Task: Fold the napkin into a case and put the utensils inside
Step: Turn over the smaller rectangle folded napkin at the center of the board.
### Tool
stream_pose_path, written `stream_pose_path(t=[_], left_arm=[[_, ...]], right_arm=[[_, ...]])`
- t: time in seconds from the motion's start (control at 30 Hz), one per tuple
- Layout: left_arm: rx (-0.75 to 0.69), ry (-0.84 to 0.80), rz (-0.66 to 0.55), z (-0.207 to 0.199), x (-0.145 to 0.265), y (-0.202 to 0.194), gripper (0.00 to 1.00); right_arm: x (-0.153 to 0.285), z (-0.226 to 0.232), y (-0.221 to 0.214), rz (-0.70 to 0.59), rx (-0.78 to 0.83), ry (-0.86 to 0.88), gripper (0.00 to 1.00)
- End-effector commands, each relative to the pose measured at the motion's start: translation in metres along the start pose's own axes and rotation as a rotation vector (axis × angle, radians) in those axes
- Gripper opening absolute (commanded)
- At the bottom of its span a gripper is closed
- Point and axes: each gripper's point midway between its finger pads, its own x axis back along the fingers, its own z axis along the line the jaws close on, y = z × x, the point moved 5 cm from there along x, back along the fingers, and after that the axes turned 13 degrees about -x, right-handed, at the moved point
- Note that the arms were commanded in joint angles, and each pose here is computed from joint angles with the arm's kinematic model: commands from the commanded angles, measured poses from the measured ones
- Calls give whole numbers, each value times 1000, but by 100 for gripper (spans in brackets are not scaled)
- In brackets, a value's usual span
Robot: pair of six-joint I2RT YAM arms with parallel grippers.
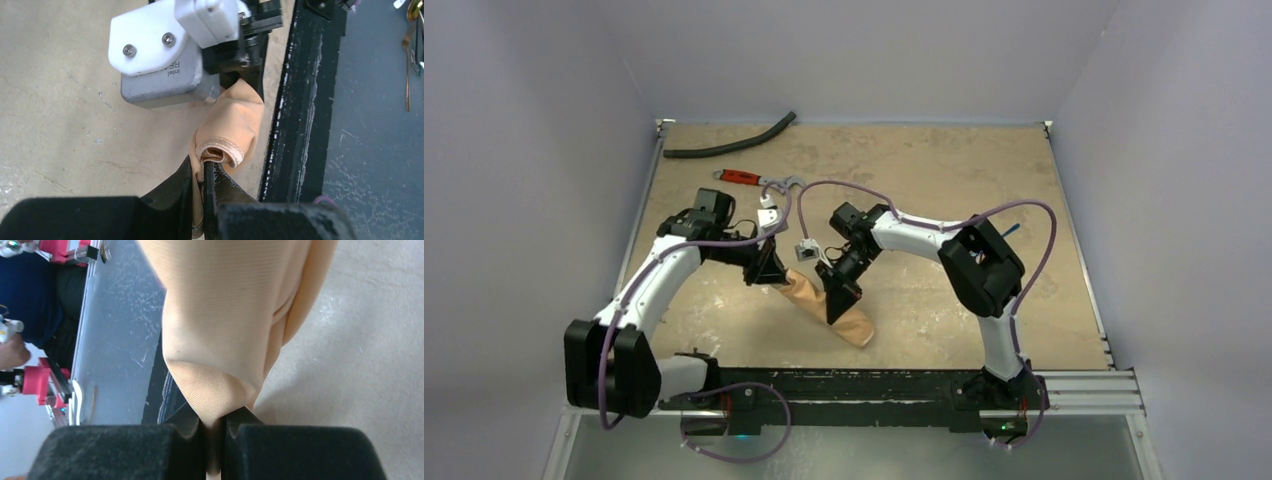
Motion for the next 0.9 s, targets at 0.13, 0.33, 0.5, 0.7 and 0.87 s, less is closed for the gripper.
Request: stream_pose_path(t=[0.13, 0.33, 0.5, 0.7, 0.87], left_arm=[[111, 56, 148, 64, -18, -39, 0], [212, 38, 193, 96, -32, -63, 0], [390, 46, 215, 117, -35, -88, 0], [527, 103, 174, 130, -37, -100, 0], [658, 133, 160, 135, -37, -113, 0]], right_arm=[[18, -39, 8, -64, -67, 63, 92], [28, -47, 14, -117, -29, 30, 98], [67, -50, 16, -240, -79, -174, 98], [110, -43, 35, -457, -70, -325, 98], [103, 2, 69, -631, 62, -241, 95]])
